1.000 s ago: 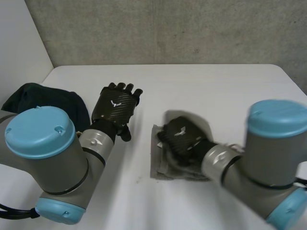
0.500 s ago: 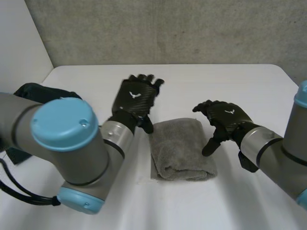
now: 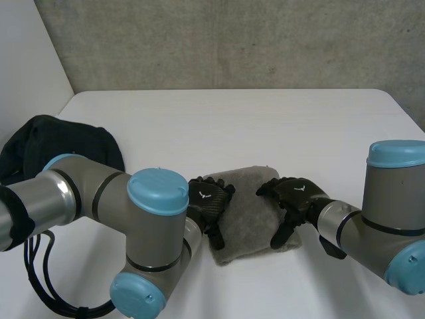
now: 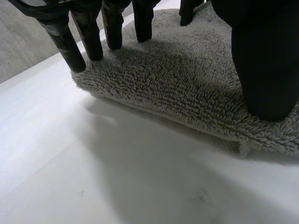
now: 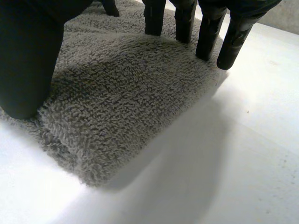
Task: Fold the laundry.
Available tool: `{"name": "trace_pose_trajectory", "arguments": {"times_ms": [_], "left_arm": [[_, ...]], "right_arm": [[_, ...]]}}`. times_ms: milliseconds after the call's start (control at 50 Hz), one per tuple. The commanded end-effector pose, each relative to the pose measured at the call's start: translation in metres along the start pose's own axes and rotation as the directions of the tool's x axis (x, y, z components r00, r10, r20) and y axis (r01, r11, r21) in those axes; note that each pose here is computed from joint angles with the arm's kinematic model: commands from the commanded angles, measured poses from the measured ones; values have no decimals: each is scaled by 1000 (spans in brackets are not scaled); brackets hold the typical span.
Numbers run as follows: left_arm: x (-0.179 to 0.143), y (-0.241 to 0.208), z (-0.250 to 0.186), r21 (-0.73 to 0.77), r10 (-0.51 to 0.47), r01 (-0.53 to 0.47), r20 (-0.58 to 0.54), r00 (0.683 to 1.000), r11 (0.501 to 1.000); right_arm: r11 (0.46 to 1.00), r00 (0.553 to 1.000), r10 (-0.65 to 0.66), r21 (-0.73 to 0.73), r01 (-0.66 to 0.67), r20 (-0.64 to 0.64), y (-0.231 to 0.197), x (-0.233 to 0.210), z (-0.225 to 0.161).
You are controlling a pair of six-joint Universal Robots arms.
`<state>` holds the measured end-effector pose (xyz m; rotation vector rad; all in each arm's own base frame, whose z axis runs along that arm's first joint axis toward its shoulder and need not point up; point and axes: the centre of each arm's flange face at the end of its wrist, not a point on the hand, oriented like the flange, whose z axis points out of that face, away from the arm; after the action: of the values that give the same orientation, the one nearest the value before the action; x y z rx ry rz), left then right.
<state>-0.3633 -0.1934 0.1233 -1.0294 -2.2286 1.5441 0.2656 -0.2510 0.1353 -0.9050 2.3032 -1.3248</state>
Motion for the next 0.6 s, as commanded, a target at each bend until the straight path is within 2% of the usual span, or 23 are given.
{"name": "trace_pose_trajectory", "arguments": {"times_ms": [20,160,260,320,400,420,500,600], "left_arm": [[-1,-7,-1,20,14,-14,3,1000,1000],[-4,-28,-8,78,9,-10,11,1000,997],[-14,-66,-32,187,-8,2,31,999,982],[-31,-94,-52,264,-34,15,66,997,964],[-71,-122,-78,348,-88,25,165,982,937],[-79,-126,-84,362,-99,26,187,977,932],[-111,-139,-108,413,-142,20,268,953,911],[-141,-152,-144,469,-196,10,350,916,883]], "right_arm": [[1000,1000,-29,8,29,-1,-2,0,-2],[998,999,-42,54,43,-20,-16,3,-9],[972,993,-71,217,91,-95,-63,8,-42],[953,986,-69,281,111,-153,-81,13,-56],[927,952,-28,349,139,-305,-106,34,-84],[919,932,-4,366,147,-364,-113,43,-94],[902,886,43,399,164,-462,-123,59,-116],[879,853,71,436,192,-518,-132,66,-141]]}}
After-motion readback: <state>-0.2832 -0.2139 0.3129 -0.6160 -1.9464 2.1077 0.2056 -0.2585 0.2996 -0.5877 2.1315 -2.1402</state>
